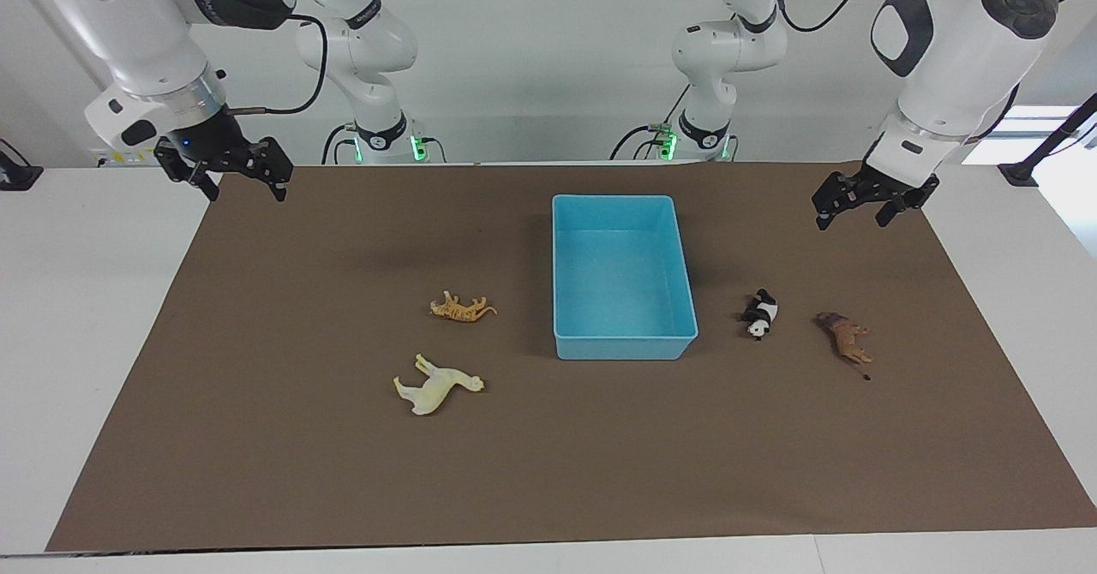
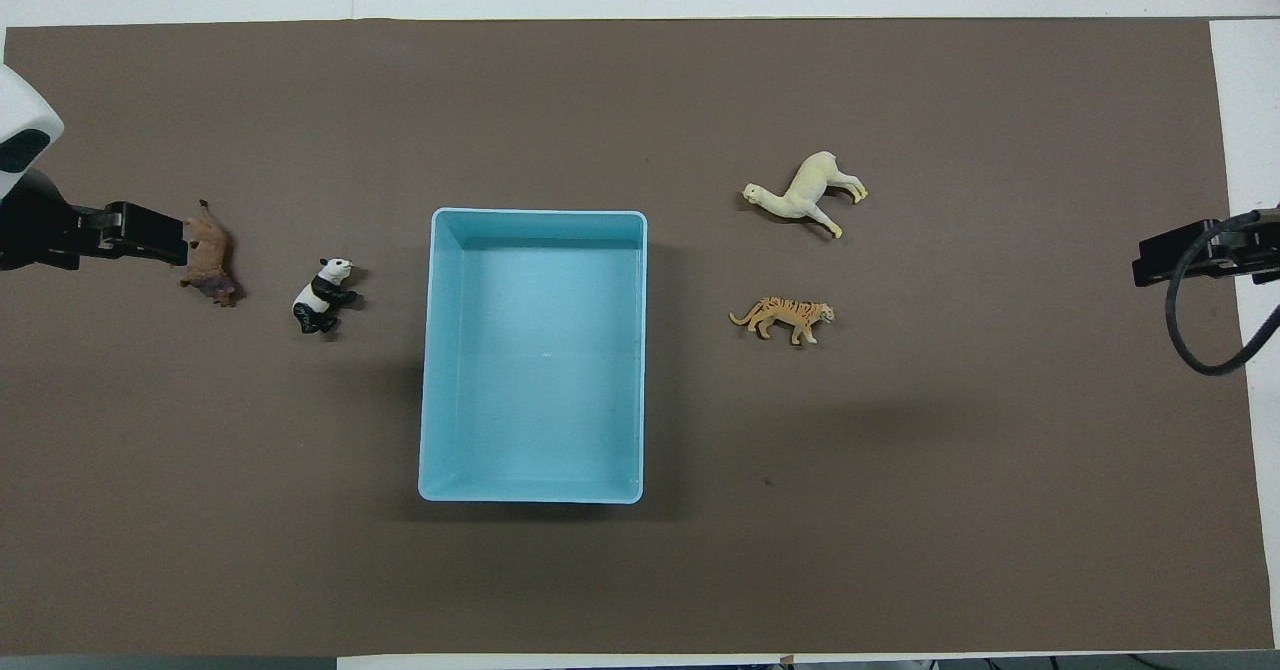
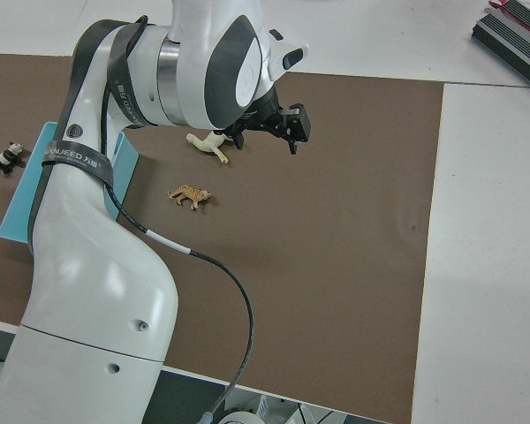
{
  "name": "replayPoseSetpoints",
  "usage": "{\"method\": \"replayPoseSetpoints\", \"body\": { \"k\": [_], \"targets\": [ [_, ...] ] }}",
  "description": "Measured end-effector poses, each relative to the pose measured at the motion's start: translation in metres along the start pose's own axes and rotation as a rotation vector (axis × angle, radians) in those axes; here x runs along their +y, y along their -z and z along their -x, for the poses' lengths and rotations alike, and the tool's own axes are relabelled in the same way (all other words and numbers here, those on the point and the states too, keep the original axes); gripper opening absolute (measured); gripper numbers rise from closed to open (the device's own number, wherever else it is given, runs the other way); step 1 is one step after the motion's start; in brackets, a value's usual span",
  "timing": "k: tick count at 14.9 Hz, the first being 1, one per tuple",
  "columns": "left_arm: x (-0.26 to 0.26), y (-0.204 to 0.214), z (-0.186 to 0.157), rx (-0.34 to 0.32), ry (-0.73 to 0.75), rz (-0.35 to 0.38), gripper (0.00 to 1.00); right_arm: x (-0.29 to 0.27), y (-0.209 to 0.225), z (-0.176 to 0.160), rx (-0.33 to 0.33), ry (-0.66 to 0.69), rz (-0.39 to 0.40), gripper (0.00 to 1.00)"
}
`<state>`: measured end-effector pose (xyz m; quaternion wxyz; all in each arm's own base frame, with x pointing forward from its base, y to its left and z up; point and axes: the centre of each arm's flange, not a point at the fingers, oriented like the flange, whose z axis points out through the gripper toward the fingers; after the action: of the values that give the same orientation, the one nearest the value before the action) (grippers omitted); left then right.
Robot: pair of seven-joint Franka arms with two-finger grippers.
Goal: Put all toys into storage box
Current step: 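Reach the left gripper to the panda while the right gripper reaches the llama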
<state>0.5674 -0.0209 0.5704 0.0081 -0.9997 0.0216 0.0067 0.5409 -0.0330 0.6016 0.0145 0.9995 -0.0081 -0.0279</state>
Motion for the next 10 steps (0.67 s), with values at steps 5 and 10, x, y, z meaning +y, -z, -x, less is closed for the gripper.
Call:
{"method": "replayPoseSetpoints", "body": {
  "k": [5,10],
  "targets": [
    [0.000,-0.001,-0.001,0.005,0.000,0.000,1.00,0.000,0.000,0.000,0.000,0.001,0.000,1.00],
    [-0.002,-0.022,-0.002,0.050,0.068,0.001,1.00,-0.012,0.001,-0.002,0.012,0.021,0.001,1.00]
  ]
}}
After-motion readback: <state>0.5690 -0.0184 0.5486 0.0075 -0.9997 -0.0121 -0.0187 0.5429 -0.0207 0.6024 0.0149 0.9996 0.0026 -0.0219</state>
